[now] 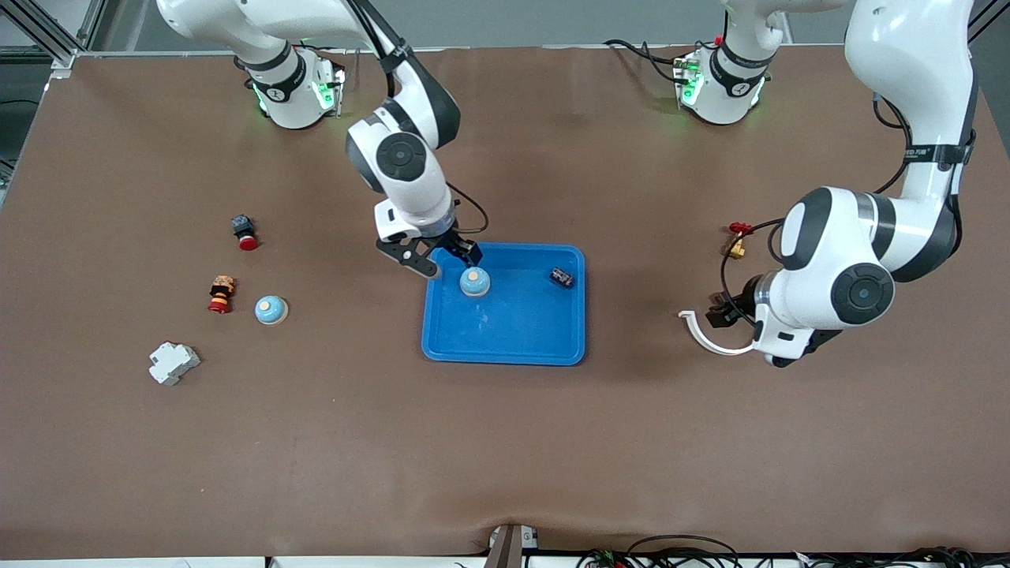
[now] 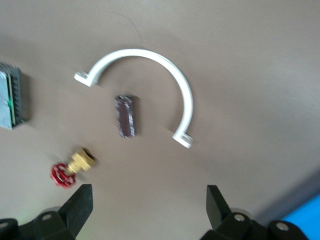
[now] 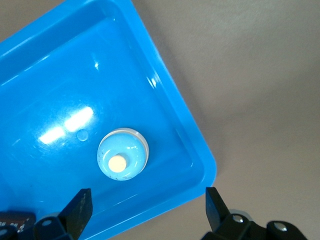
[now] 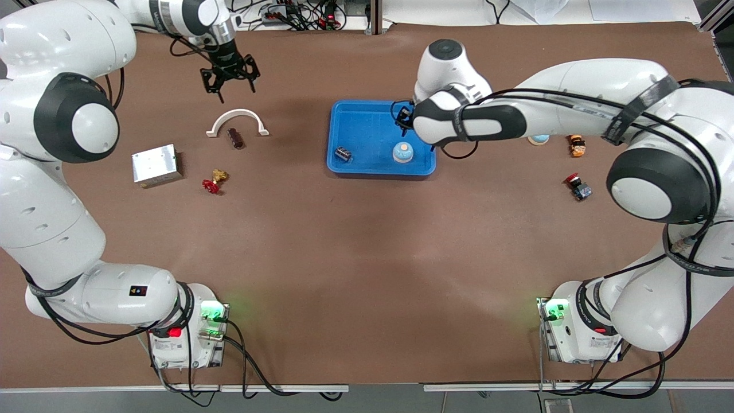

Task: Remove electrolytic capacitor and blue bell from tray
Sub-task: 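Move the right gripper to the second bell while the left gripper reaches the capacitor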

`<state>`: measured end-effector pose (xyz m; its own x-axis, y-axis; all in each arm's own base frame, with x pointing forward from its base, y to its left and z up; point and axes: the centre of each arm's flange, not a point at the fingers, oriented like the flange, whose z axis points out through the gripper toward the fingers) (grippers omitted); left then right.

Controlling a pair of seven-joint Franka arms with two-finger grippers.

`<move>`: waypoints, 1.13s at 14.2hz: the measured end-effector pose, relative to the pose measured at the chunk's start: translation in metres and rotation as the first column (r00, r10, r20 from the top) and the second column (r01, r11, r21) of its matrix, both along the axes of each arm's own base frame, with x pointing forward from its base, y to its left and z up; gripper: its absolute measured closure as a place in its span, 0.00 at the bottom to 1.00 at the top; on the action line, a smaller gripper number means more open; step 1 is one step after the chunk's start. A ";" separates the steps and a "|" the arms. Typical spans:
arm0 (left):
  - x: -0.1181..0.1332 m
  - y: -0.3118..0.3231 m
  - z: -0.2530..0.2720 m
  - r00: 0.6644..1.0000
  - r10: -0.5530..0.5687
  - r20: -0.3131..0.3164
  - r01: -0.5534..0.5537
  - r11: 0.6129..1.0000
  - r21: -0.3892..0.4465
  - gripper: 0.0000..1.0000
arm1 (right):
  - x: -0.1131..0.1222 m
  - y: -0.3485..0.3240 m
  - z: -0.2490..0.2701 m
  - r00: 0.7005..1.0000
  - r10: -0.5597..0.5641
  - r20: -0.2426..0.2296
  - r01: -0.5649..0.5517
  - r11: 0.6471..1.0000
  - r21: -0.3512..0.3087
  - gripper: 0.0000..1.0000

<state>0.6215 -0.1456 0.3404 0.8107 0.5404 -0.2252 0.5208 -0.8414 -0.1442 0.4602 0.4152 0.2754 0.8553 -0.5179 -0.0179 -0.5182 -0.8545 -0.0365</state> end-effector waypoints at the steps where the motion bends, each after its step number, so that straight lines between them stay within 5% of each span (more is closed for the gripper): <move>1: -0.001 -0.018 0.007 1.000 0.029 0.011 -0.029 1.000 -0.001 0.00 | -0.002 0.008 -0.006 1.000 -0.007 0.011 0.007 1.000 -0.021 0.00; 9: -0.051 -0.181 0.035 0.964 0.263 0.044 -0.264 0.964 0.034 0.00 | 0.010 0.040 -0.048 0.999 -0.049 0.024 0.050 0.997 -0.052 0.00; 16: -0.075 -0.256 0.003 0.905 0.420 0.068 -0.422 0.906 0.029 0.00 | 0.015 0.044 -0.068 0.997 -0.061 0.049 0.063 0.998 -0.029 0.00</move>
<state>0.5465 -0.4012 0.3437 0.5168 0.8421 -0.1540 0.8338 -0.5359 -0.1328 0.4749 0.4593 0.2071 0.8210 -0.5695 0.0393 -0.5684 -0.8219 -0.0372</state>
